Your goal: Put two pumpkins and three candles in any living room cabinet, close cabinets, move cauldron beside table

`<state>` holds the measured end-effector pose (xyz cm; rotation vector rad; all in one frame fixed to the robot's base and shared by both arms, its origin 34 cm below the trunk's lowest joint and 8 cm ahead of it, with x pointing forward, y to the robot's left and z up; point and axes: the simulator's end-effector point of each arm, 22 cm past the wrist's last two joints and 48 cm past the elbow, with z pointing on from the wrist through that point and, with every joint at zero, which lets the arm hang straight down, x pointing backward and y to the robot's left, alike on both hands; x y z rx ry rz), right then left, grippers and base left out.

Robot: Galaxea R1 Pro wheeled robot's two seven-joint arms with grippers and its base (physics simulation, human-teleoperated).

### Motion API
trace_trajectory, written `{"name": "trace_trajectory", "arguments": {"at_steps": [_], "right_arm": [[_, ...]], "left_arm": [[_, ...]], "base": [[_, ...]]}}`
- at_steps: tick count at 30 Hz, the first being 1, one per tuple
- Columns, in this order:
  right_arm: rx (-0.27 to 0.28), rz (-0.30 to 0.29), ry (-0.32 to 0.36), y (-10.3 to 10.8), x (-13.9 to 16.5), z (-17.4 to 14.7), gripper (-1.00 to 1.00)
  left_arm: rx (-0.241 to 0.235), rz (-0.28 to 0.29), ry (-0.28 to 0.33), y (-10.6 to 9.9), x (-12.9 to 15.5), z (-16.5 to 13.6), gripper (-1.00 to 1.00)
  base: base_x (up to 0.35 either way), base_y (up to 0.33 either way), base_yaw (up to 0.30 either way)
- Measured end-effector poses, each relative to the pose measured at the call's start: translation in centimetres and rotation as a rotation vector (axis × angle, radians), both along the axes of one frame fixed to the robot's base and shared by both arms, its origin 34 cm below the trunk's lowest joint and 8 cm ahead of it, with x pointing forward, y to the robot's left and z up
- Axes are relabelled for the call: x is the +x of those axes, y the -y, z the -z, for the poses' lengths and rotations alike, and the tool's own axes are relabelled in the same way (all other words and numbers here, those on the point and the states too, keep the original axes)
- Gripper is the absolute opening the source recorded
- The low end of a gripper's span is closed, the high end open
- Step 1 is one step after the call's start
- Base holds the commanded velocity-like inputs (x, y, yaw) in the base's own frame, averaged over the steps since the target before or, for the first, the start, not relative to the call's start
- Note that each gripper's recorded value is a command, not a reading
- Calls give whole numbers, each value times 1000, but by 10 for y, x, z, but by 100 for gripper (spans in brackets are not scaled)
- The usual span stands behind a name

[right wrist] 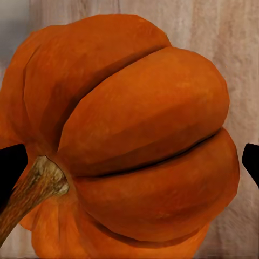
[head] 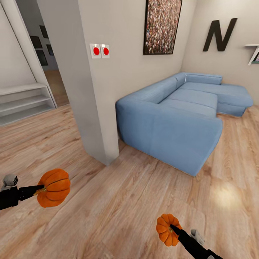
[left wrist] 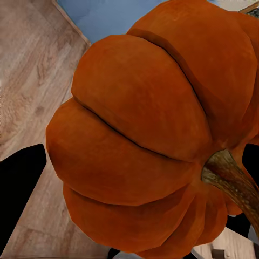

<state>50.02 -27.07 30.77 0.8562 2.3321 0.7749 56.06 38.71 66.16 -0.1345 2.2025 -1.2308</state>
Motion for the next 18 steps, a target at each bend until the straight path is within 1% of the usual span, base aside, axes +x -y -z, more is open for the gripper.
{"name": "trace_trajectory", "arguments": {"at_steps": [5,18], "right_arm": [[1,-1,-9,-1,0,-7,-100],[1,0,-31,-1,-2,-27,-100]], "left_arm": [[2,0,-9,0,3,-7,-100],[8,8,-30,2,9,-24,-100]], "base": [[-279,0,114],[-330,0,122]]}}
